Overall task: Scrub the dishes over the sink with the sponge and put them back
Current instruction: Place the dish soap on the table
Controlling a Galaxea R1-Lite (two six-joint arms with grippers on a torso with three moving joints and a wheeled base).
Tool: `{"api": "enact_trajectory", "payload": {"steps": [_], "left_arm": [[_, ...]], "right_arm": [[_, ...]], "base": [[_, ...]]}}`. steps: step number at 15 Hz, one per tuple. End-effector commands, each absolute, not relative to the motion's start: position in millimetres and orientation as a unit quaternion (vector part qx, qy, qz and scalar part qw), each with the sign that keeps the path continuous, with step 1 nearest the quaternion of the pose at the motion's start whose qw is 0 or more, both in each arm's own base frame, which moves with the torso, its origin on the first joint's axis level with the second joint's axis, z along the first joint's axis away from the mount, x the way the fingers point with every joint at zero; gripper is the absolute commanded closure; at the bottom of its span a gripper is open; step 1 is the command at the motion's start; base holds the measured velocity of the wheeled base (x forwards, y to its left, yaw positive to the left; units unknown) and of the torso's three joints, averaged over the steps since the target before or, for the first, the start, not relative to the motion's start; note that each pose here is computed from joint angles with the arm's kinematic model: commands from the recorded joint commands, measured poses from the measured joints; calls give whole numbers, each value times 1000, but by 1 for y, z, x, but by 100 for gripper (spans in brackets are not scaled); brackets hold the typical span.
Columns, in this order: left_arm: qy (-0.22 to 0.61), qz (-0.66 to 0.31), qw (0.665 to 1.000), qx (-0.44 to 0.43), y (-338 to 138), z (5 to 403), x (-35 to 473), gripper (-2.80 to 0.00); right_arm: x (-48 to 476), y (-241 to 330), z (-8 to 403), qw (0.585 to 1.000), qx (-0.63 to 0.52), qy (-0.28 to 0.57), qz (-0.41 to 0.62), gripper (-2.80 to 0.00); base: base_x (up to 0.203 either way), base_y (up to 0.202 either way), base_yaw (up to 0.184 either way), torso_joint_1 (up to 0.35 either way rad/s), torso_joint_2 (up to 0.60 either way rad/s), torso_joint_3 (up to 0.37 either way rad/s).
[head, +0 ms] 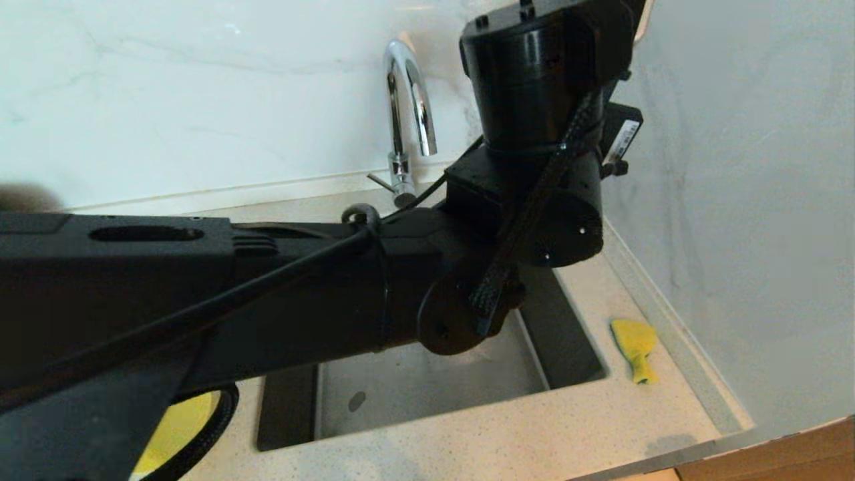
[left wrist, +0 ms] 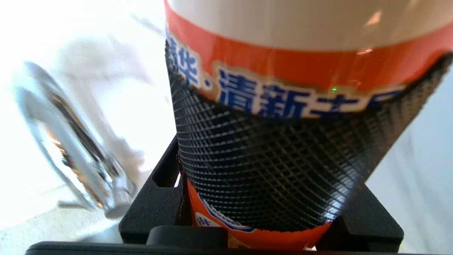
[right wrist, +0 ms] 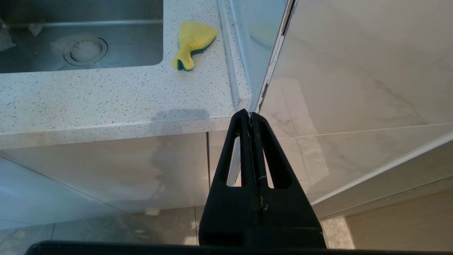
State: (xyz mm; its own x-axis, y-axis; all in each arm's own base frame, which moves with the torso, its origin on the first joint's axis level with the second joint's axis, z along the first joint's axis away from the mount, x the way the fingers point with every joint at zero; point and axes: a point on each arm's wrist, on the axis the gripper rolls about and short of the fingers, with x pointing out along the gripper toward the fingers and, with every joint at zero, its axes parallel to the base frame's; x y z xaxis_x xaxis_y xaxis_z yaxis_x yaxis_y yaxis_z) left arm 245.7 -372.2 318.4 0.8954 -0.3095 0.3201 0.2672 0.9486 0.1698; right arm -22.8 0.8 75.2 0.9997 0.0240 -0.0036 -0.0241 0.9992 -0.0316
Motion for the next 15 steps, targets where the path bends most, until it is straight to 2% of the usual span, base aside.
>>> {"api": "enact_trajectory", "payload": {"steps": [1,5,15], "left_arm": [[-195,-143,969,39,-356,343,238,0],[-232,-136,963,2,-332,373,229,0],[-285,5,958,-30,-220,431,259,0]], "right_arm": [[-23,1,75,1000,-16,2,12,0],[-23,1,75,1000,-16,2,12,0],[-23,1,75,1000,-16,1,12,0]], "base": [[0,0,0,0,0,0],[0,0,0,0,0,0],[0,0,0,0,0,0]]}}
